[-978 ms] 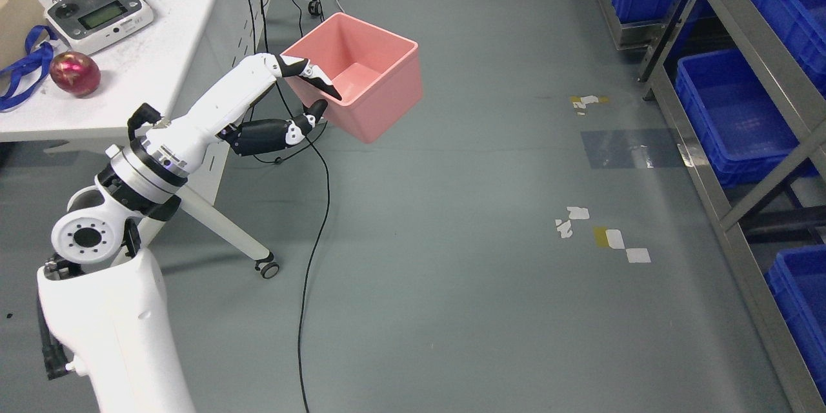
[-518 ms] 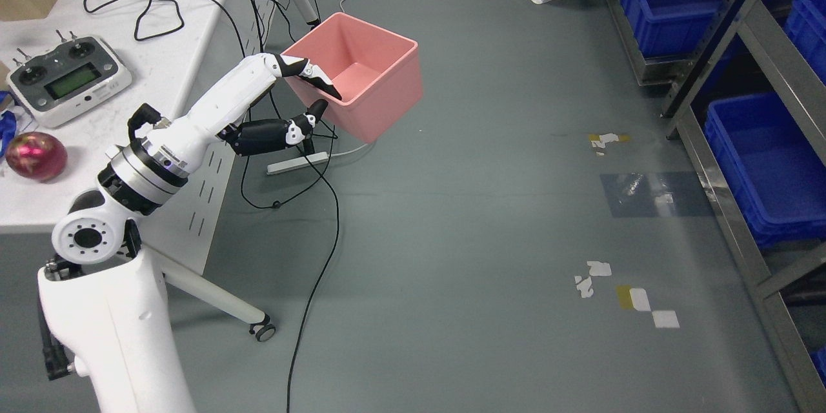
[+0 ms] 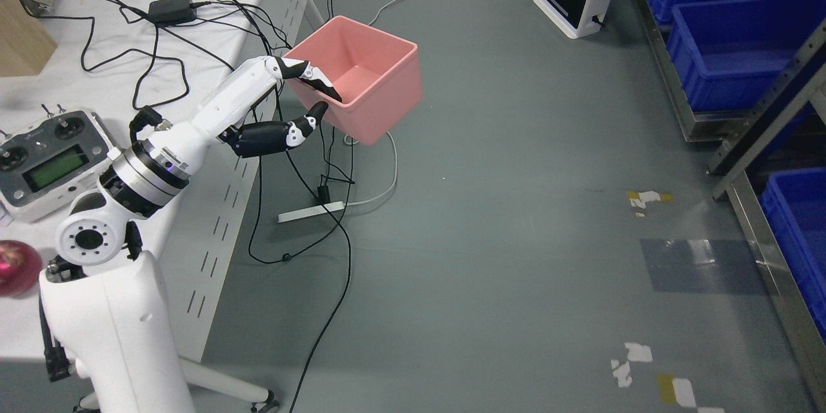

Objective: Place storage box into left shelf container
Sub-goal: 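Hold the pink box aloft in the left hand while turning toward the shelf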

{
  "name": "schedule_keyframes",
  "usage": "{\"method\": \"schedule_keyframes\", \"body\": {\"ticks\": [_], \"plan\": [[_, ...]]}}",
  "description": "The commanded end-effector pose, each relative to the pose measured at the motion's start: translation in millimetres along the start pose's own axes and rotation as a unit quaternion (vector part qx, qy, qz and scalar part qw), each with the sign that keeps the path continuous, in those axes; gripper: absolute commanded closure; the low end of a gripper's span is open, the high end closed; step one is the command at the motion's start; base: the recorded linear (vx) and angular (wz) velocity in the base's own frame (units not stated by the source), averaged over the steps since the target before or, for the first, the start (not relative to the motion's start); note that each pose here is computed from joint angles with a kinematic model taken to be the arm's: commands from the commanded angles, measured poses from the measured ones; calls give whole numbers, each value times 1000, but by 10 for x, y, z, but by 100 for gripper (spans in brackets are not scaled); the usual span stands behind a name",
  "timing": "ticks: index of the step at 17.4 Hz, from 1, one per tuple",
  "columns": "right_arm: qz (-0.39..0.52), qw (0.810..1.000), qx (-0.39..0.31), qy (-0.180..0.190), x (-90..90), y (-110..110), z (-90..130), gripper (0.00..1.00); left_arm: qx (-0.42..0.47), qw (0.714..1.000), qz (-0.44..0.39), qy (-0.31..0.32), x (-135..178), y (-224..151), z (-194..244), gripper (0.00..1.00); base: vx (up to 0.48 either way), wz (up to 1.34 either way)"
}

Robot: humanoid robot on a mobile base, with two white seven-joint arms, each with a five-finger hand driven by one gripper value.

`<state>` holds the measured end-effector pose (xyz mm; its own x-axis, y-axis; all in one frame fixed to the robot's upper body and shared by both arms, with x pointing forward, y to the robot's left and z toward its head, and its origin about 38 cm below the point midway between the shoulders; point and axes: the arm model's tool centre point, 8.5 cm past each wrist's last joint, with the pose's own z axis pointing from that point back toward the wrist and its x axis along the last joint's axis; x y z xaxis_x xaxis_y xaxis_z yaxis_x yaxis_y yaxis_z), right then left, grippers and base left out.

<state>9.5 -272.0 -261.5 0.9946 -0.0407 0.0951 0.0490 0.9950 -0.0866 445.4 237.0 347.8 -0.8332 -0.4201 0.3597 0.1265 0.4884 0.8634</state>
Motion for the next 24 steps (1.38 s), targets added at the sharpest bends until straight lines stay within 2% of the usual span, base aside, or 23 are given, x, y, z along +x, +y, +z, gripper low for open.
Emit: {"method": "schedule_keyframes", "body": {"ticks": [1, 16, 24], "plan": [[-1, 1000, -9, -6, 17, -116, -2, 0, -4, 1000, -4, 7, -28, 10, 51, 98, 388, 149], [-1, 1000, -9, -6, 17, -116, -2, 0, -4, 1000, -1, 7, -34, -22, 45, 98, 430, -31], [-1, 1000, -9, -6, 17, -116, -2, 0, -5, 1000, 1, 8, -43, -37, 51, 98, 257, -1178]]}}
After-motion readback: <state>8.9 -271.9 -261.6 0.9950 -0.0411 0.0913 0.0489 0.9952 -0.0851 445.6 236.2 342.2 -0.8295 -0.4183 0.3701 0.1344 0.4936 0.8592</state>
